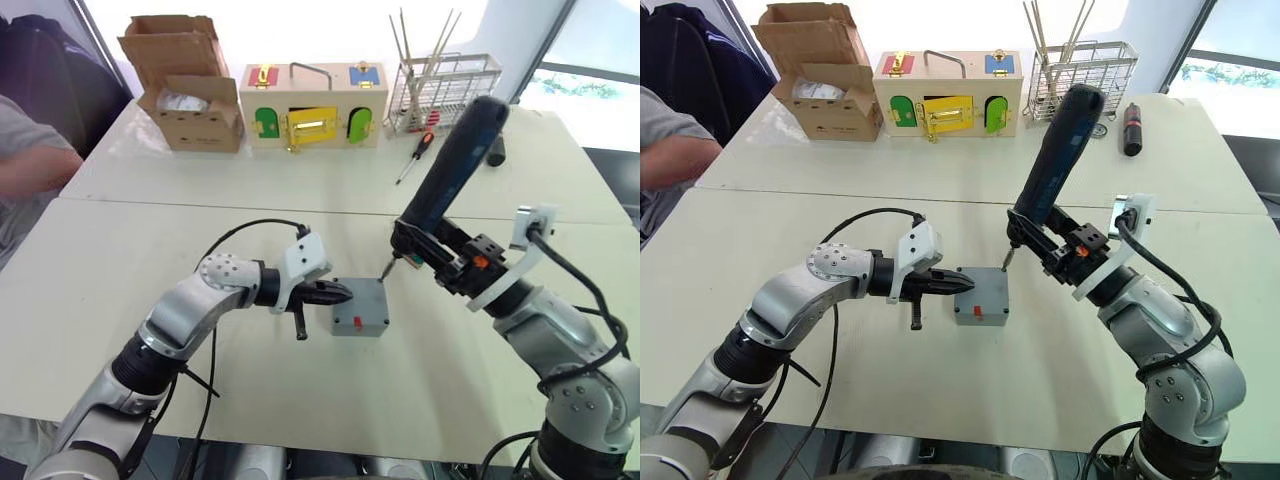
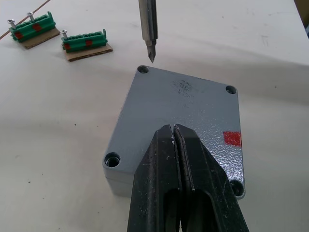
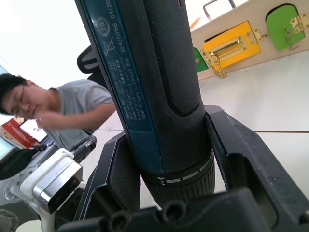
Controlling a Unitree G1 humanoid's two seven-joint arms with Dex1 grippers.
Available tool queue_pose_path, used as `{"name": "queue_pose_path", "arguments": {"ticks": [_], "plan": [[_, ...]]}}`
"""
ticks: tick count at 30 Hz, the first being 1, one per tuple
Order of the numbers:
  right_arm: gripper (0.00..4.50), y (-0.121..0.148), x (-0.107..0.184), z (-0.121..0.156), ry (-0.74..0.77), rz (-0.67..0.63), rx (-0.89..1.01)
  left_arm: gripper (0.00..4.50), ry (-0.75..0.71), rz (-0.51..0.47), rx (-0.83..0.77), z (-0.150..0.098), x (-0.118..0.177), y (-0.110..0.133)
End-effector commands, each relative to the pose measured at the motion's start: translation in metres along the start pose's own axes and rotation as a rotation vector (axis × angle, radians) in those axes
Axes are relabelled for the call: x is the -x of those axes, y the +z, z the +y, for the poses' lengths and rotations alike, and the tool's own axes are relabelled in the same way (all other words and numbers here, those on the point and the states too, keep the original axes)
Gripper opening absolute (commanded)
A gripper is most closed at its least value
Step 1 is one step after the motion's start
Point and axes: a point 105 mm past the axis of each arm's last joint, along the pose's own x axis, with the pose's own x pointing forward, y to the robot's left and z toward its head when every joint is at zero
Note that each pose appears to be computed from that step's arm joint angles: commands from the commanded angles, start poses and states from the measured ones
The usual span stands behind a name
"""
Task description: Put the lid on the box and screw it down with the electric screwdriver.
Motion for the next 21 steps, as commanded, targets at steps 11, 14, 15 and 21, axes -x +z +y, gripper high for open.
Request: {"name": "queue_pose_path", "arguments": {"ticks": [11,14,15,21], "plan": [[1.76,0.006,-0.003,-0.002,0.012,-0.051,0.048,0.00,0.010,-0.001,-0.022,-0.002,0.002,0.004],[1.76,0.005,-0.002,-0.003,0.010,-0.046,0.048,0.00,0.011,0.000,-0.021,-0.003,0.003,0.004],[1.76,0.005,-0.002,-0.003,0.009,-0.045,0.049,0.00,0.012,0.001,-0.021,-0.003,0.003,0.003],[1.76,0.003,-0.001,-0.005,0.005,-0.034,0.063,0.00,0.014,-0.003,-0.021,-0.004,0.001,0.004]]}}
